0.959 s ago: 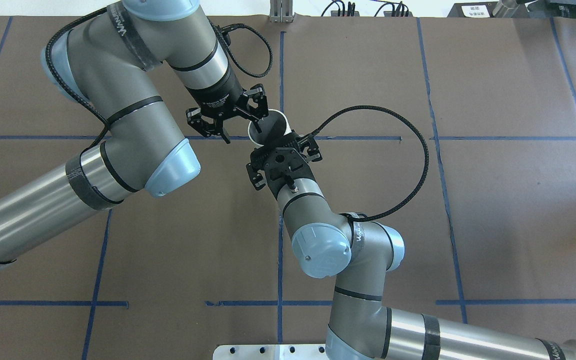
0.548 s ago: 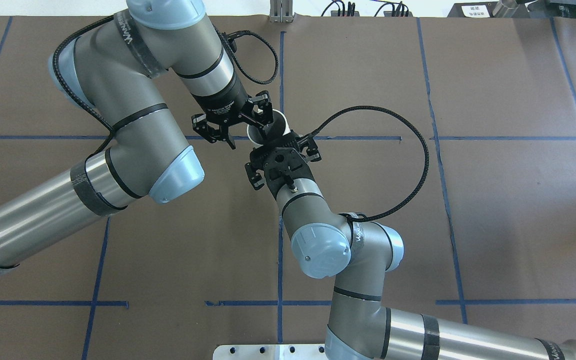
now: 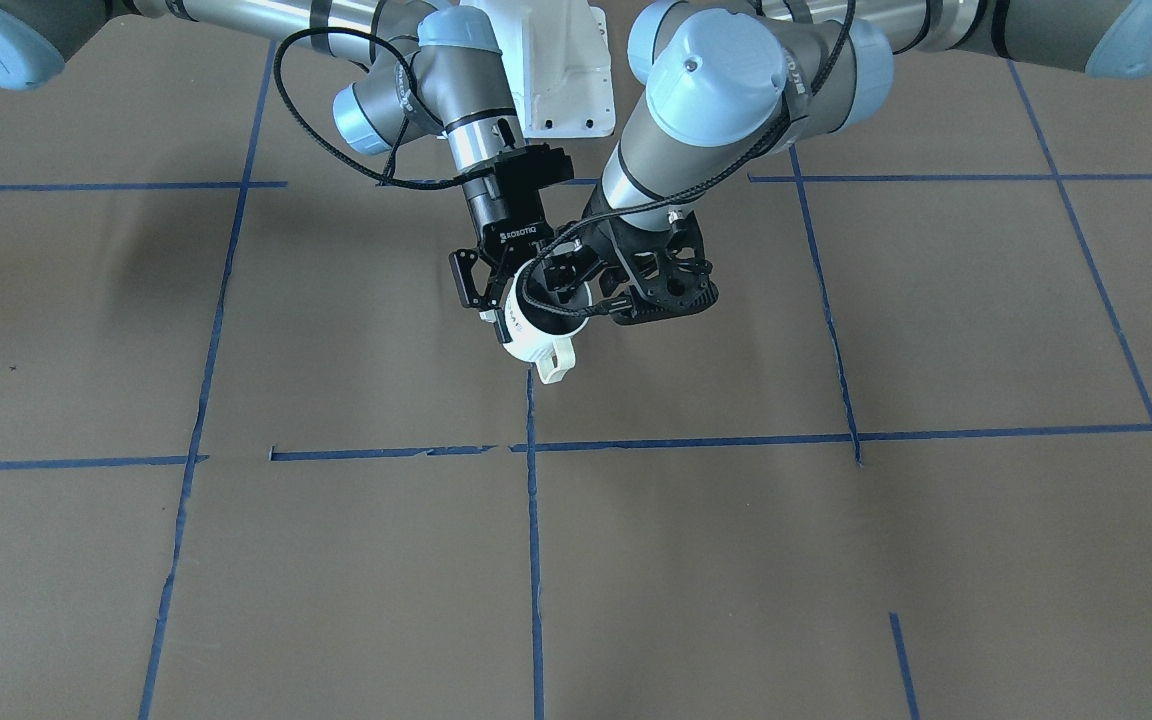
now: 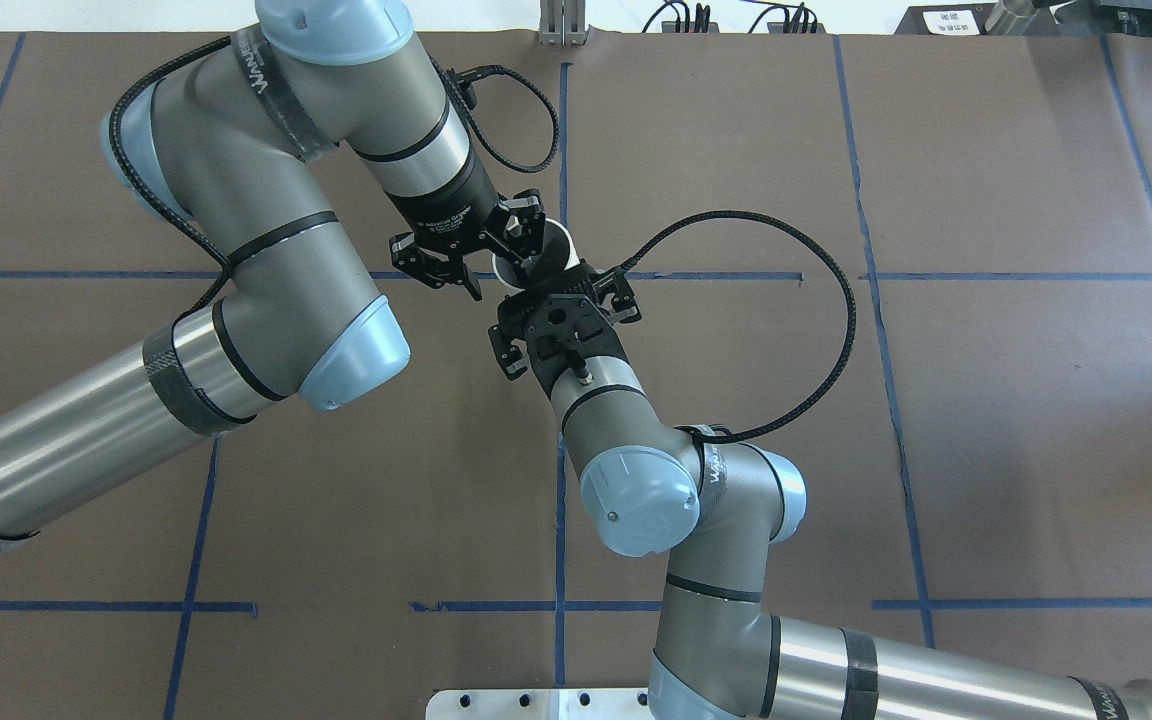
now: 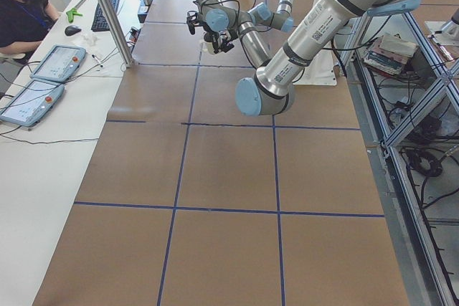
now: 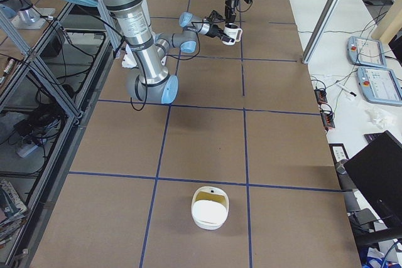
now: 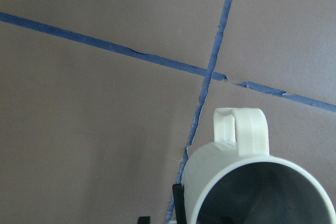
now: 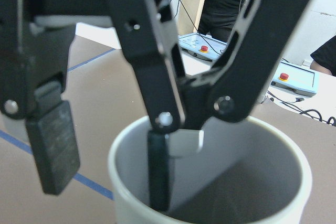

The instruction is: Left arm hands cup to right arm to dump lemon

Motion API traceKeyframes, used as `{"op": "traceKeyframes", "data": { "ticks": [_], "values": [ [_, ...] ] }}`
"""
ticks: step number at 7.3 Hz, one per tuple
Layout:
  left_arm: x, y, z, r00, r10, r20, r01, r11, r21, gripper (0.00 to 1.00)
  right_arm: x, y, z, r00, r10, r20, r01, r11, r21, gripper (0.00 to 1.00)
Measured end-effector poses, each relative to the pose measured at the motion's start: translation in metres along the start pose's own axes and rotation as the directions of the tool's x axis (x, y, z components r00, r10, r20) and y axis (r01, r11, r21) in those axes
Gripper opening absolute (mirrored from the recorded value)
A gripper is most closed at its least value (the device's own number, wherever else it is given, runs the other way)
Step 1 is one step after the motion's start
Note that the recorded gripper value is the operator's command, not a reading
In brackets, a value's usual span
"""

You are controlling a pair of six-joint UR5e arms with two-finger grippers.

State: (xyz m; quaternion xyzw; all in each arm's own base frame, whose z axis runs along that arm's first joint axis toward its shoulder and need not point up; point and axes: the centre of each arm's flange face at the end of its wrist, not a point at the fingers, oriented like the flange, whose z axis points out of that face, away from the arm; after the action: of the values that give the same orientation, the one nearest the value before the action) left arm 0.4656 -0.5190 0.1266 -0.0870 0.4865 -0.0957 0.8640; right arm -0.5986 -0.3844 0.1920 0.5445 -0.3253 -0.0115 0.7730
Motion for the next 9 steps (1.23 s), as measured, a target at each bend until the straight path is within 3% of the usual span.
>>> {"op": "traceKeyframes", "data": {
  "ticks": [4, 7, 9],
  "values": [
    [0.0000, 0.0004, 0.0004, 1.000, 0.000, 0.000, 0.000, 1.000, -0.001, 0.27, 0.0002, 0.0008, 0.0004, 1.000, -0.005, -0.002, 0.005, 1.000, -0.003, 0.42],
    [0.0004, 0.0008, 0.0005, 1.000, -0.001, -0.001, 0.001, 1.000, -0.001, 0.03, -0.0010, 0.0000, -0.0001, 1.000, -0.012, -0.001, 0.012, 1.000, -0.002, 0.48],
    [0.0002, 0.0010, 0.0011, 1.000, -0.003, 0.000, 0.003, 1.000, -0.002, 0.00, -0.0008, 0.0017, 0.0000, 1.000, -0.018, -0.001, 0.018, 1.000, -0.004, 0.99]
  ]
}}
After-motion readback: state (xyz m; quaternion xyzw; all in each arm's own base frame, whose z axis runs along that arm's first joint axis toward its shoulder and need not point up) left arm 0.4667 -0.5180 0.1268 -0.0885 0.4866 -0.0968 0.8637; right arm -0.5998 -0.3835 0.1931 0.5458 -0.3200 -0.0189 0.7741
